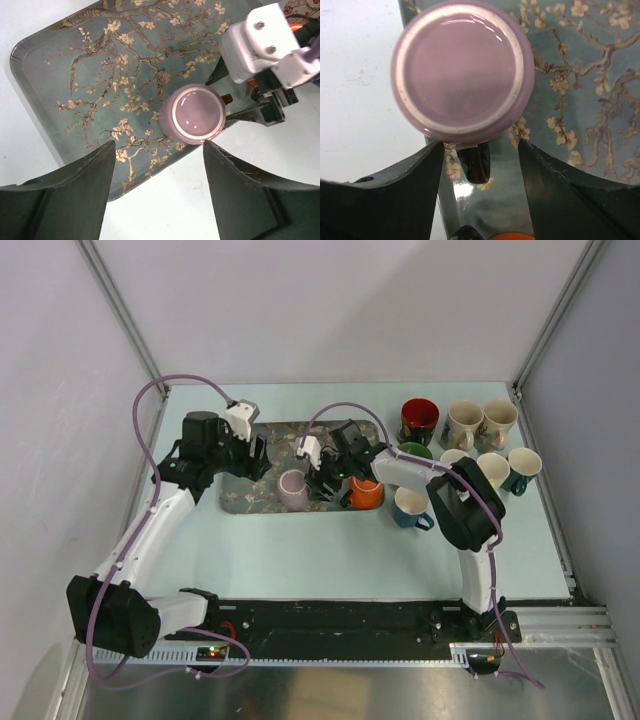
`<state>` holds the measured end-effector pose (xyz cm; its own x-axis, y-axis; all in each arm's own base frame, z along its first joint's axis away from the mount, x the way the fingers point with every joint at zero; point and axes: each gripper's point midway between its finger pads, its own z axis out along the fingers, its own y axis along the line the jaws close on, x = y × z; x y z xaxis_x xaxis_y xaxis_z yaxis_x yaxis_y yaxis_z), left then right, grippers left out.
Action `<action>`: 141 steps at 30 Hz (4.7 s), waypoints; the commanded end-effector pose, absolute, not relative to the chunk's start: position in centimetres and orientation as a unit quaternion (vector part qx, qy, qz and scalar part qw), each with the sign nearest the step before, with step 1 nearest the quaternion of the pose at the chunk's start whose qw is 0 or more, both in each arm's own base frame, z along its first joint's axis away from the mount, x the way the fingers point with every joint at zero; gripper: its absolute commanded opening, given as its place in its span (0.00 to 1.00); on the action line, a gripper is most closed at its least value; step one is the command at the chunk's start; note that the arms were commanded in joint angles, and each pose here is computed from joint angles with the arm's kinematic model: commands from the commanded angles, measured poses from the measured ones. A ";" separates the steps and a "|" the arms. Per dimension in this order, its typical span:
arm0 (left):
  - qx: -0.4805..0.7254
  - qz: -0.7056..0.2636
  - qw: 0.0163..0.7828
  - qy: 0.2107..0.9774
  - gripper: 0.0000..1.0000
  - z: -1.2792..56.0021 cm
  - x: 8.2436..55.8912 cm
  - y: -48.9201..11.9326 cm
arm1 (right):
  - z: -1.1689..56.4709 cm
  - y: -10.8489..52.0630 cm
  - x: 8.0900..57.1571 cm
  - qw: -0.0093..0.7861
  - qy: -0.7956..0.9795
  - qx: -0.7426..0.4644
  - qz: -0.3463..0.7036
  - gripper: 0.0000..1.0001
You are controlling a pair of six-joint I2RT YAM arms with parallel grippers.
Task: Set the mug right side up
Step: Turn over the cup on the tray, then place the cup at the center of the board.
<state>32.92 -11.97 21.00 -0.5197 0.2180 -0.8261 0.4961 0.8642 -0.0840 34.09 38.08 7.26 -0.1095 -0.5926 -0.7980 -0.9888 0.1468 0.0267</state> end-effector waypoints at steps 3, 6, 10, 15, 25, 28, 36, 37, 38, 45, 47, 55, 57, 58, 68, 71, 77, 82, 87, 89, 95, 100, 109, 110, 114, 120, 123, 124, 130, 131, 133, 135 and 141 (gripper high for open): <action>0.215 -0.150 0.477 0.839 0.75 23.1 33.0 -11.7 | 6.8 39.2 35.1 0.338 0.690 -0.571 0.288 0.62; 0.216 -0.153 0.478 0.838 0.75 23.2 33.0 -11.9 | 6.1 38.9 34.6 0.327 0.692 -0.582 0.275 0.56; 0.217 -0.157 0.478 0.837 0.75 23.3 33.1 -12.0 | 5.5 38.8 34.4 0.320 0.694 -0.588 0.264 0.45; 0.223 -0.154 0.481 0.834 0.74 23.5 33.1 -12.0 | 5.4 38.7 34.1 0.317 0.690 -0.597 0.259 0.17; 0.398 -0.110 0.574 0.707 0.78 26.7 29.6 -13.4 | 14.2 38.9 32.0 0.278 0.657 -0.584 0.388 0.00; 0.484 -0.058 0.592 0.642 0.79 27.0 28.5 -13.9 | 18.4 38.9 32.0 0.263 0.657 -0.544 0.450 0.00; 0.626 0.043 0.610 0.484 0.80 27.8 28.0 -15.0 | 26.0 37.4 30.9 0.213 0.625 -0.421 0.622 0.00; 0.637 0.052 0.613 0.465 0.80 27.9 28.0 -15.3 | 26.4 37.0 30.5 0.191 0.623 -0.402 0.643 0.00; 0.639 0.064 0.625 0.443 0.80 28.4 28.2 -15.7 | 27.0 36.7 30.4 0.192 0.609 -0.404 0.655 0.00; 0.644 0.129 0.677 0.333 0.83 30.2 29.0 -18.4 | 28.2 35.2 28.9 0.143 0.575 -0.416 0.690 0.00; 0.642 0.130 0.683 0.324 0.82 30.6 29.2 -19.1 | 28.2 35.2 28.9 0.143 0.574 -0.417 0.690 0.00; 0.607 0.148 0.718 0.307 0.65 33.0 30.5 -21.6 | 28.3 35.2 28.8 0.142 0.572 -0.419 0.690 0.00; 0.602 0.149 0.721 0.308 0.56 33.4 30.8 -21.9 | 28.3 35.2 28.8 0.142 0.573 -0.419 0.690 0.00; 0.600 0.149 0.722 0.312 0.51 33.4 31.0 -22.0 | 28.3 35.3 28.8 0.143 0.573 -0.418 0.690 0.00; 0.494 0.094 0.744 0.440 0.00 34.4 32.7 -20.2 | 29.0 33.6 31.6 0.221 0.619 -0.368 0.658 0.64; 0.470 0.075 0.742 0.473 0.00 34.1 32.7 -19.7 | 29.5 32.5 33.0 0.254 0.634 -0.350 0.641 0.76; 0.437 0.028 0.694 0.572 0.00 32.3 32.8 -19.0 | 29.6 29.7 36.9 0.376 0.690 -0.338 0.517 0.81; 0.415 -0.027 0.626 0.660 0.00 29.6 31.9 -18.8 | 29.3 27.3 36.9 0.455 0.690 -0.423 0.372 0.80; 0.399 -0.060 0.594 0.695 0.00 28.1 31.2 -19.1 | 29.1 26.8 33.8 0.467 0.644 -0.530 0.294 0.75; 0.391 -0.070 0.588 0.705 0.00 28.1 31.3 -19.3 | 29.2 27.1 32.9 0.472 0.621 -0.568 0.264 0.73; 0.374 -0.105 0.569 0.725 0.00 27.7 31.4 -20.4 | 27.4 28.4 30.3 0.449 0.544 -0.682 0.196 0.68; 0.363 -0.127 0.563 0.732 0.00 27.8 31.5 -21.2 | 26.1 29.9 29.9 0.437 0.520 -0.711 0.181 0.67; 0.354 -0.155 0.554 0.737 0.00 27.9 31.4 -22.1 | 24.9 33.9 31.6 0.452 0.498 -0.726 0.142 0.61; 0.354 -0.156 0.553 0.737 0.00 27.9 31.4 -22.2 | 24.9 34.2 31.7 0.452 0.496 -0.728 0.141 0.60; 0.355 -0.160 0.553 0.737 0.00 28.1 31.5 -22.4 | 24.8 35.0 31.6 0.450 0.479 -0.741 0.138 0.54; 0.357 -0.160 0.560 0.730 0.00 28.9 31.7 -22.6 | 23.8 34.9 31.4 0.430 0.474 -0.757 0.131 0.19; 0.352 -0.152 0.564 0.731 0.07 29.2 31.9 -22.2 | 23.6 34.4 31.6 0.428 0.478 -0.757 0.123 0.03; 0.348 -0.147 0.566 0.733 0.19 29.2 32.0 -22.0 | 23.6 34.1 31.8 0.429 0.481 -0.755 0.120 0.02; 0.318 -0.126 0.570 0.747 0.79 28.9 32.2 -20.6 | 23.7 31.1 31.9 0.437 0.519 -0.722 0.132 0.00; 0.314 -0.125 0.571 0.748 0.82 28.9 32.2 -20.5 | 23.7 30.6 31.8 0.438 0.528 -0.715 0.139 0.00; 0.307 -0.123 0.574 0.749 0.86 29.1 32.2 -20.2 | 24.1 29.2 31.5 0.441 0.545 -0.696 0.153 0.00; 0.304 -0.120 0.576 0.749 0.86 29.2 32.2 -19.9 | 24.9 27.5 31.1 0.445 0.565 -0.674 0.167 0.00; 0.310 -0.113 0.569 0.753 0.86 28.5 32.6 -20.0 | 27.5 19.9 29.9 0.463 0.649 -0.568 0.203 0.00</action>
